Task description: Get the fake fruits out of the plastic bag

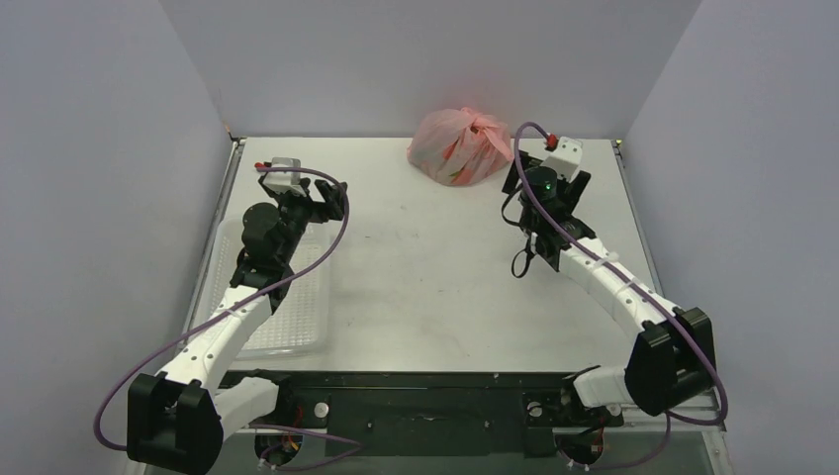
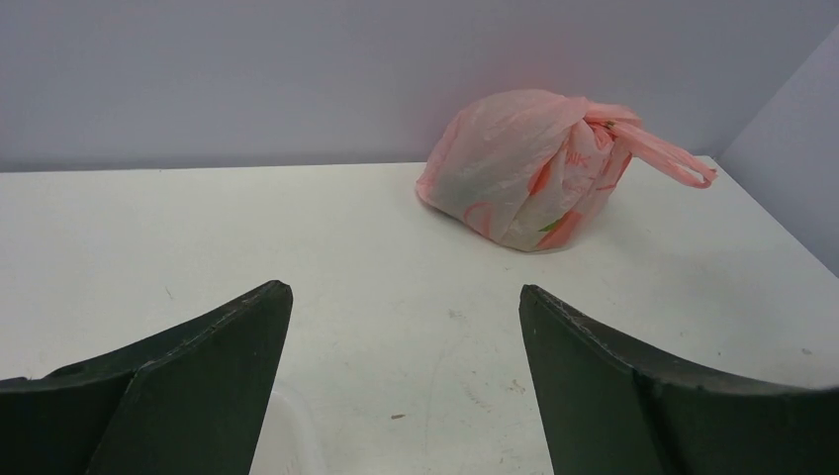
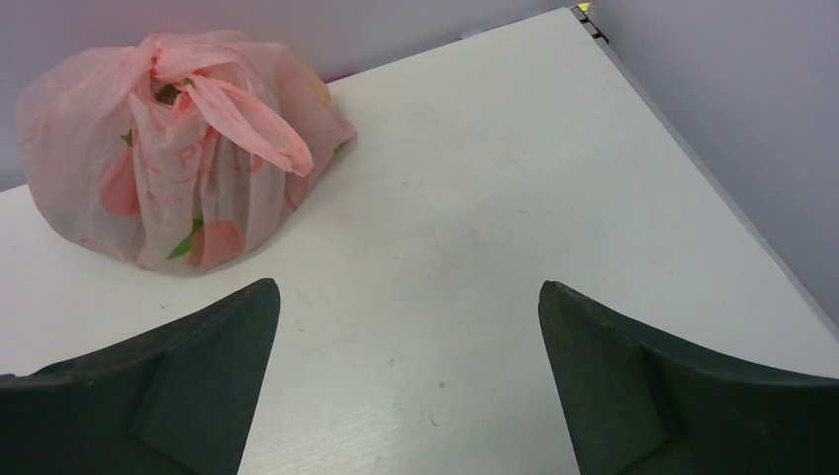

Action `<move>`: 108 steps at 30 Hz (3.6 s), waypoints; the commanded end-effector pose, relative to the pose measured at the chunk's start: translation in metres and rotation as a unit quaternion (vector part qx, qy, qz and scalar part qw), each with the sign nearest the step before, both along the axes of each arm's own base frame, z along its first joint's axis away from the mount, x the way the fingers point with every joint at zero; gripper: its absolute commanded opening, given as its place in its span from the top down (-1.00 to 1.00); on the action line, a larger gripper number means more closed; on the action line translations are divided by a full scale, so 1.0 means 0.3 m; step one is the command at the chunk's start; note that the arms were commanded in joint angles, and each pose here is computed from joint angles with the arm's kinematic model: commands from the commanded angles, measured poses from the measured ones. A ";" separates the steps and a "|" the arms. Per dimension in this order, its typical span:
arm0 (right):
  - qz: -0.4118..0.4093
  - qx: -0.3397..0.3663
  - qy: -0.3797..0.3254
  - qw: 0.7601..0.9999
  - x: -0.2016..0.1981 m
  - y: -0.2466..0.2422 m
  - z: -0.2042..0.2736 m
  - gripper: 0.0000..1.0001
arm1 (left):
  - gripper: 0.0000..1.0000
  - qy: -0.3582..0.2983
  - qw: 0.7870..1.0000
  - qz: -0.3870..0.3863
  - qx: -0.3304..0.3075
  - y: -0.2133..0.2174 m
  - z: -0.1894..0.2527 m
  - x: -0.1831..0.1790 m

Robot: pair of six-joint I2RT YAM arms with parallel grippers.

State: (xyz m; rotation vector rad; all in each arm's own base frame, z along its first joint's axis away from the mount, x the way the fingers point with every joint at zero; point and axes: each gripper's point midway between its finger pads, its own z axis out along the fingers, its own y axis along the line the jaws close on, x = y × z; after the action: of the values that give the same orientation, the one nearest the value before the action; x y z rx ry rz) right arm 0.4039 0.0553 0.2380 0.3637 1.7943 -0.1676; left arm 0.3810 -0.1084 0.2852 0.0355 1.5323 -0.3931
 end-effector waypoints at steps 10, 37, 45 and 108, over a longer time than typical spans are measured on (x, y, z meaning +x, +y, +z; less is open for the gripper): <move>0.001 0.098 -0.045 0.994 0.271 0.184 0.078 -1.00 | -0.67 -0.042 0.998 -0.042 -0.008 -0.056 0.110 -0.007; 0.111 0.295 -0.080 0.945 0.803 0.311 -0.047 -0.96 | -0.67 -0.025 0.992 -0.121 0.038 -0.252 0.048 -0.066; 0.118 0.310 -0.064 0.941 0.875 0.340 -0.131 -0.70 | -0.67 -0.018 0.990 -0.130 0.050 -0.281 0.024 -0.073; 0.367 0.297 0.112 0.874 -0.679 0.698 -0.439 0.60 | -0.65 0.095 0.870 -0.371 0.310 -0.622 -0.333 -0.478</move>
State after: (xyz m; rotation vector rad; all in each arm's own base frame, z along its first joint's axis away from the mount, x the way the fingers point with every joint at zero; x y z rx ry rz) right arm 0.1827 0.2649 0.0761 -0.0124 2.2021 0.9451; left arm 0.2384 -0.2870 0.1777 1.0951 1.7555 -0.4783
